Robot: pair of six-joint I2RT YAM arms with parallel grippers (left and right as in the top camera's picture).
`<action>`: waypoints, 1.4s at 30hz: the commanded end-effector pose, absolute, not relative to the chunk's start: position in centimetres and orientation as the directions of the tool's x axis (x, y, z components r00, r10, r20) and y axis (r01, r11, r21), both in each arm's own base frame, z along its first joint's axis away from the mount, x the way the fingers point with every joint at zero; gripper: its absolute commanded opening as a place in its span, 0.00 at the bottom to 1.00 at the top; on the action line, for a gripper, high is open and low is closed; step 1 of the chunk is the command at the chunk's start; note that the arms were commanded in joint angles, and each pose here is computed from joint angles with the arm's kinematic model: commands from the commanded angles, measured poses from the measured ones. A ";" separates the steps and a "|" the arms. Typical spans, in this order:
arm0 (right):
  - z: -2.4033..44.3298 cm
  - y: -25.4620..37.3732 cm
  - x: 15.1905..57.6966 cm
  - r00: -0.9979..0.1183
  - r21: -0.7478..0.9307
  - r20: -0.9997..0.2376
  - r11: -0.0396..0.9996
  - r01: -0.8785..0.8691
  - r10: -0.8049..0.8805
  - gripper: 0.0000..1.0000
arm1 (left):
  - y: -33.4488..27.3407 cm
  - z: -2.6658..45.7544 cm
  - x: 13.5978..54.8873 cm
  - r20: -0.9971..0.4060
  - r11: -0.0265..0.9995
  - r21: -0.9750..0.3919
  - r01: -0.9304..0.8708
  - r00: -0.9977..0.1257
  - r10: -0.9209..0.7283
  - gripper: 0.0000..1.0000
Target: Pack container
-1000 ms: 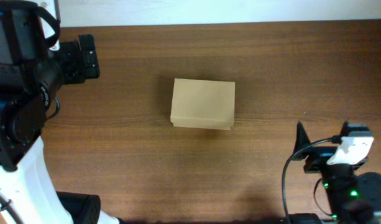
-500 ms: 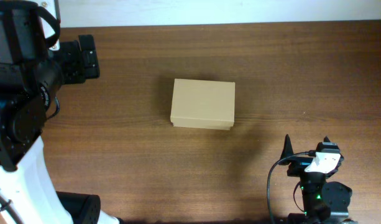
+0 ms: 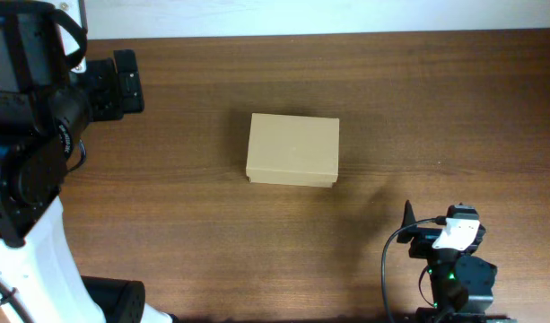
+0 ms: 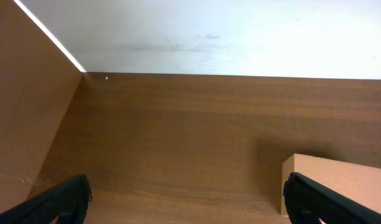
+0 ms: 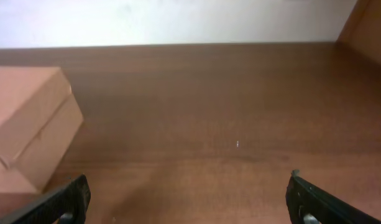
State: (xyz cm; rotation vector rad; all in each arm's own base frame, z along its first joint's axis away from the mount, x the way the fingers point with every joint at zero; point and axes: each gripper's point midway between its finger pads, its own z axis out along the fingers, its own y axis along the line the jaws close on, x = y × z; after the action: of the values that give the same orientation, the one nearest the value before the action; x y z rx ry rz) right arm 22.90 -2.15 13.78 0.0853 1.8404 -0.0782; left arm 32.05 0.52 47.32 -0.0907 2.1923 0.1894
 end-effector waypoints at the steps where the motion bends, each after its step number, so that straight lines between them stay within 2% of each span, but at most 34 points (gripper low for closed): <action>1: 13.6 -2.5 22.9 -0.265 -0.013 -0.964 0.993 0.115 0.018 0.99 | 0.8 47.3 32.1 -0.809 0.983 0.110 -0.145 -0.588 0.004 0.99; 14: 13.6 -2.5 22.9 -0.265 -0.013 -0.964 0.993 0.115 0.018 0.99 | 0.8 47.3 32.2 -0.809 0.983 0.110 -0.145 -0.588 0.004 0.99; 18: 13.6 -2.5 22.9 -0.265 -0.013 -0.964 0.993 0.115 0.018 0.99 | 1.0 48.2 30.5 -0.825 0.984 0.103 -0.149 -0.566 0.001 0.99; 22: 13.6 -2.5 22.9 -0.265 -0.013 -0.964 0.993 0.116 0.018 0.99 | 1.4 50.4 29.2 -0.895 0.983 0.069 -0.170 -0.445 -0.014 0.99; 26: 13.6 -2.5 22.9 -0.265 -0.013 -0.964 0.993 0.115 0.018 0.99 | 1.4 50.0 28.5 -0.936 0.984 0.038 -0.175 -0.351 -0.026 0.99; 31: 13.6 -2.5 22.9 -0.265 -0.013 -0.964 0.993 0.116 0.018 0.99 | 1.6 44.7 27.1 -0.973 0.984 -0.001 -0.178 -0.226 -0.042 0.99; 33: 13.6 -2.5 22.9 -0.265 -0.013 -0.964 0.993 0.115 0.018 0.99 | 1.7 40.9 26.1 -0.984 0.984 -0.019 -0.177 -0.169 -0.049 0.99; 42: 13.6 -2.5 22.9 -0.265 -0.013 -0.964 0.993 0.116 0.018 0.99 | 2.0 29.2 24.3 -0.992 0.984 -0.036 -0.175 -0.112 -0.057 0.99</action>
State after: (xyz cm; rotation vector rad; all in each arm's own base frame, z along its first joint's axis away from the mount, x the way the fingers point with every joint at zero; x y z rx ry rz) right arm 22.92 -2.18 13.72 0.0863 1.8385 -0.0791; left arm 24.78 1.73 32.20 -0.1690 1.6892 0.0940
